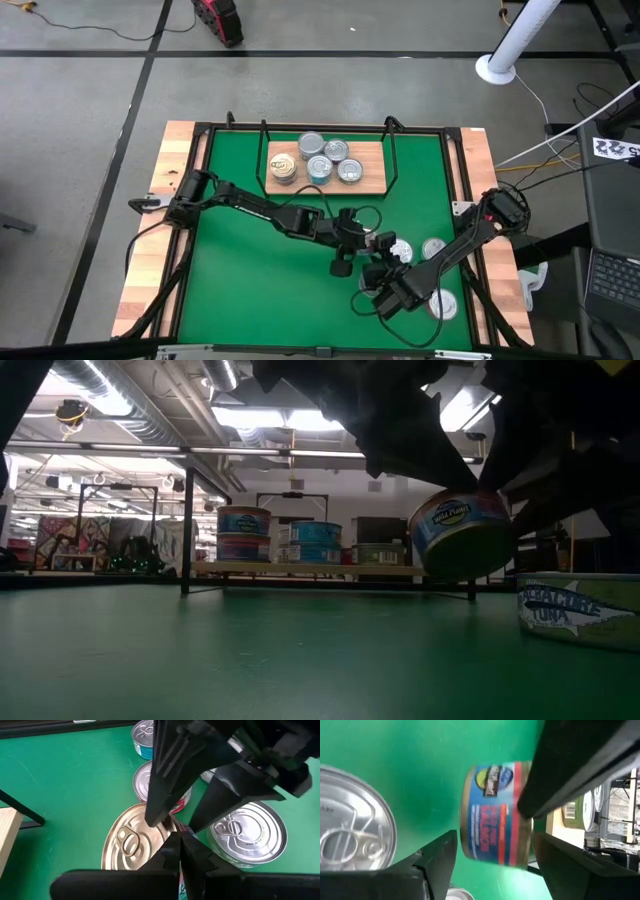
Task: Stack canned seafood by type on shelf
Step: Stack the blue pink tuna can on top of the other blue pink tuna cans on the shelf
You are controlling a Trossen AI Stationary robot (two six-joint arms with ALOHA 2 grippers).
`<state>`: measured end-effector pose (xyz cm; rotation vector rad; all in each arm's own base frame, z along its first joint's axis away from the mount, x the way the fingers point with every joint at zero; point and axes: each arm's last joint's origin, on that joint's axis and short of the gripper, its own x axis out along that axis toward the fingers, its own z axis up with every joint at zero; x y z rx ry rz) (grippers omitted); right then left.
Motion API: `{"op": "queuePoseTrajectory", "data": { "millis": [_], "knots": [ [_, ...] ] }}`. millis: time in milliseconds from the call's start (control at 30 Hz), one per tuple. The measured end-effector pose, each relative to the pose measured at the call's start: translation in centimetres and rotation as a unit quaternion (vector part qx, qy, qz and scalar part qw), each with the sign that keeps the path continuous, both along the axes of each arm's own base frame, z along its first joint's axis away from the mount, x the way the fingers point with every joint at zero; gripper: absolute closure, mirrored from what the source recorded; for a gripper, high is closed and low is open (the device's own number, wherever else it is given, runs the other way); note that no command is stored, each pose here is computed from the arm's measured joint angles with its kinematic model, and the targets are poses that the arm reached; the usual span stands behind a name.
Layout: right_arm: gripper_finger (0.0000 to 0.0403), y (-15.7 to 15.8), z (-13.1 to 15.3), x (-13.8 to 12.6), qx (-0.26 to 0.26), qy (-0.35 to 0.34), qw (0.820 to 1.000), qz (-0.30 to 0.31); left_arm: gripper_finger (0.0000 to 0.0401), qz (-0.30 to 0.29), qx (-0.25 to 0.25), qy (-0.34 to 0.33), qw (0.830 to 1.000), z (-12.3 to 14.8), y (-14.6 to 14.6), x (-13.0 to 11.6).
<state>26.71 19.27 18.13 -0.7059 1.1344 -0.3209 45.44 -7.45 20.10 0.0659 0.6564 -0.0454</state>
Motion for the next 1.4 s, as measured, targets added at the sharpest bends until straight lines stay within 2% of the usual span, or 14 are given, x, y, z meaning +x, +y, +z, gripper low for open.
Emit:
{"op": "queuePoseTrajectory", "data": {
  "millis": [333,467,667,767,967,1133,1267,1400],
  "knots": [
    [0.0143,-0.1,-0.5,0.3,-0.009,-0.005,1.000,-0.007,0.0401,0.000,-0.021,-0.006,1.000,0.1,-0.1,0.1],
    [0.0143,-0.3,-0.5,0.4,0.003,-0.001,1.000,-0.018,0.0401,-0.015,-0.053,-0.016,0.998,0.4,-0.3,0.2],
    [0.0145,-0.7,-0.6,0.7,0.026,0.017,0.999,-0.029,0.0401,-0.023,-0.058,-0.018,0.998,0.4,-0.4,0.2],
    [0.0161,-0.7,-0.6,0.7,0.027,0.019,0.999,-0.028,0.0401,-0.028,-0.061,-0.017,0.998,0.4,-0.4,0.2],
    [0.0225,-0.6,-0.6,0.6,0.032,0.023,0.999,-0.027,0.0399,-0.029,-0.057,-0.016,0.998,0.4,-0.4,0.2],
    [0.0226,-0.6,-0.7,0.6,0.030,0.033,0.999,-0.018,0.0363,-0.033,-0.055,-0.017,0.998,0.8,-0.4,0.1],
    [0.0216,-0.9,-0.7,0.8,0.030,0.032,0.999,-0.022,0.0315,-0.042,-0.041,-0.014,0.998,3.1,-0.2,-1.1],
    [0.0206,-1.2,-0.5,1.4,0.020,0.025,0.999,-0.010,0.0283,-0.065,0.001,0.024,0.998,5.8,0.4,-3.5]
  ]
}}
